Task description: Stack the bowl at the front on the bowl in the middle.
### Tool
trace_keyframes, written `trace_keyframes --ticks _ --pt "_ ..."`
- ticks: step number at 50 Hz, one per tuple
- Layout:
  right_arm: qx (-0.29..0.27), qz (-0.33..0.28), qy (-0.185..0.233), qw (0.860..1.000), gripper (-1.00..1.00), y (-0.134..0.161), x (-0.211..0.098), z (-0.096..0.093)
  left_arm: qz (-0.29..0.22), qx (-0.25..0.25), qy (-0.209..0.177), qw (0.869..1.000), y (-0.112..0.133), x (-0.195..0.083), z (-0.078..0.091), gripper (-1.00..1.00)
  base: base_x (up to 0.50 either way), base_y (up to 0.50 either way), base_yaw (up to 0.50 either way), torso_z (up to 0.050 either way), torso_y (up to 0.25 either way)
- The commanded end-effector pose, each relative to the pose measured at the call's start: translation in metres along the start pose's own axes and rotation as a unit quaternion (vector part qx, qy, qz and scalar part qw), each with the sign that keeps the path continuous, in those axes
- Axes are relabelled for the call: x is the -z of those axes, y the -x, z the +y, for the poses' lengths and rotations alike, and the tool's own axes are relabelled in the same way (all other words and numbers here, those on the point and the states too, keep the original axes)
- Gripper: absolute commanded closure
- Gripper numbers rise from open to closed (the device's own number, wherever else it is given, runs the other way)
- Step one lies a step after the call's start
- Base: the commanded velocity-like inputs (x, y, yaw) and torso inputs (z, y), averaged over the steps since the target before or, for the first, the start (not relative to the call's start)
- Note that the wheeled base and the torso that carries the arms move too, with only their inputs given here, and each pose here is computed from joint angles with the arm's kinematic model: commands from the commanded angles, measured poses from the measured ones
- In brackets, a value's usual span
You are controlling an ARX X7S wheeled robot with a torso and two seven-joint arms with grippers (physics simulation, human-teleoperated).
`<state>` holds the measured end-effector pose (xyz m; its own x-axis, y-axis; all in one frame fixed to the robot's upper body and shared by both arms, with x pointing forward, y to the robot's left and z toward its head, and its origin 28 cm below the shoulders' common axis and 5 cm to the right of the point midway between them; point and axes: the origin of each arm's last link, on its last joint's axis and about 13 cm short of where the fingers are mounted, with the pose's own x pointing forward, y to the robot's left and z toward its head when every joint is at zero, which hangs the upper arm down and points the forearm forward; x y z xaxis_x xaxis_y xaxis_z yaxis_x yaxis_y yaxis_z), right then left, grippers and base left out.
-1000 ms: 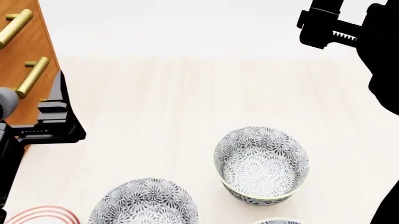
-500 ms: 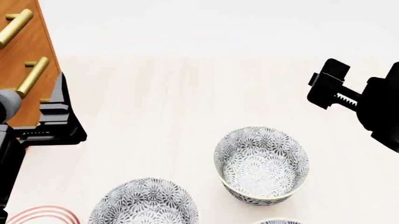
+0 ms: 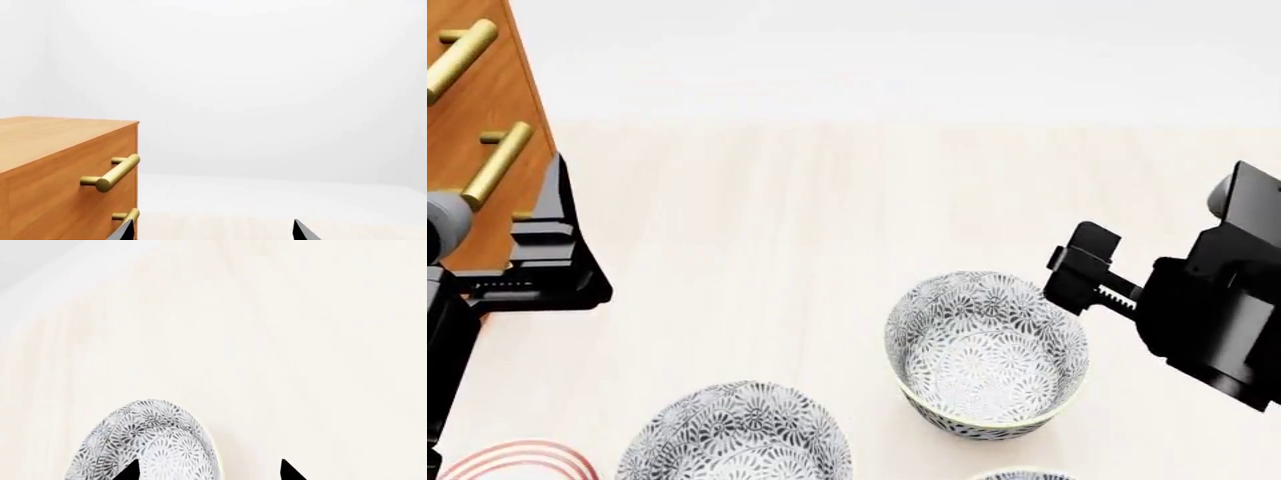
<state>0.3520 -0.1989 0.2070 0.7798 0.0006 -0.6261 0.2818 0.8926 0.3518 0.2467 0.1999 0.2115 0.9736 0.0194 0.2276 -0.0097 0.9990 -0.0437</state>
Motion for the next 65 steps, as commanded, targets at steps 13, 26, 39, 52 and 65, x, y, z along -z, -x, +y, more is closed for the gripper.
trace_keyframes --ticks 13,26,39,52,65 --pt "-0.011 0.058 0.010 0.998 -1.00 -0.029 0.025 -0.008 0.003 -0.001 -0.002 1.000 0.001 0.002 0.000 -1.00 0.00 0.00 0.00 0.000 0.000" --pt "-0.018 0.074 0.018 0.997 -1.00 -0.038 0.032 -0.006 0.003 -0.001 -0.003 1.000 0.000 0.002 0.001 -1.00 0.00 0.00 0.00 0.000 0.000" --pt "-0.021 0.091 0.020 0.995 -1.00 -0.046 0.039 -0.007 0.003 0.000 -0.004 1.000 -0.001 0.002 0.001 -1.00 0.00 0.00 0.00 0.000 0.000" --pt "-0.020 0.090 0.015 0.996 -1.00 -0.048 0.042 -0.010 0.002 -0.001 -0.005 1.000 -0.001 0.001 0.002 -1.00 0.00 0.00 0.00 0.000 0.000" --pt "-0.018 0.086 0.015 0.996 1.00 -0.049 0.043 -0.011 0.004 -0.001 -0.008 1.000 -0.001 0.004 0.001 -1.00 0.00 0.00 0.00 0.000 0.000"
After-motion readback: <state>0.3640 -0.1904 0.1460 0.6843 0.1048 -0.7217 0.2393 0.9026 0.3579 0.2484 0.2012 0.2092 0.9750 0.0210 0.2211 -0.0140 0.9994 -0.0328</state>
